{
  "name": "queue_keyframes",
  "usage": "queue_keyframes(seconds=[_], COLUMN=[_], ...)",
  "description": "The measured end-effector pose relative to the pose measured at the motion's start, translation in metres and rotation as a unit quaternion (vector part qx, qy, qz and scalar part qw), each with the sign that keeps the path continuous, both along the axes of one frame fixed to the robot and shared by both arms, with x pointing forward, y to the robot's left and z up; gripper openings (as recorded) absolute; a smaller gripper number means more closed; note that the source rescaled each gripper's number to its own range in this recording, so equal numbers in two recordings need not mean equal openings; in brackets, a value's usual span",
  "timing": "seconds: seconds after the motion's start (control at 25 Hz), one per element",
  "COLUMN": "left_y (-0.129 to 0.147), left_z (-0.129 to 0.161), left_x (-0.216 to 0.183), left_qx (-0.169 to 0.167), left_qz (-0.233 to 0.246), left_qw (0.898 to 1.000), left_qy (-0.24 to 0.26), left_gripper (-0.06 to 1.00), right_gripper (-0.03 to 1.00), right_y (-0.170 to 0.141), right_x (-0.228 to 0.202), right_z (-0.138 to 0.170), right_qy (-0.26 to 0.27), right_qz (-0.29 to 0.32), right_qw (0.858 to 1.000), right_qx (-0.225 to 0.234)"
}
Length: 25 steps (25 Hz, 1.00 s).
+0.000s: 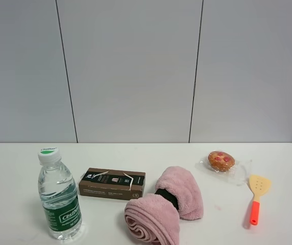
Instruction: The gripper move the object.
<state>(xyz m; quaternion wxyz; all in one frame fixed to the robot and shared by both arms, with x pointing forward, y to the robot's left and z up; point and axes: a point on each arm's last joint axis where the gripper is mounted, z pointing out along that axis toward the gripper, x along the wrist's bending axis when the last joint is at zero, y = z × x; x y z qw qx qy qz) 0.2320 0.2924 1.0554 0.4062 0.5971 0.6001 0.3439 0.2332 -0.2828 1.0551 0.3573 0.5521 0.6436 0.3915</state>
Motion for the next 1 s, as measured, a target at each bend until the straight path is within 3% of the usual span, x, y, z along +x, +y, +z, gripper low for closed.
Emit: queue_keyframes(seconds=[1.0], left_y=[0.0], left_z=[0.0], left_x=[0.0], left_qx=[0.0], left_qz=[0.0], left_qw=[1.0], left_qy=[0.0], left_gripper=[1.0], right_gripper=[0.91], right_y=[0.0028], right_x=[0.0], right_z=[-0.0029], right_qy=[0.011], right_qz=[0.013], right_qw=[1.0], right_qx=[0.01])
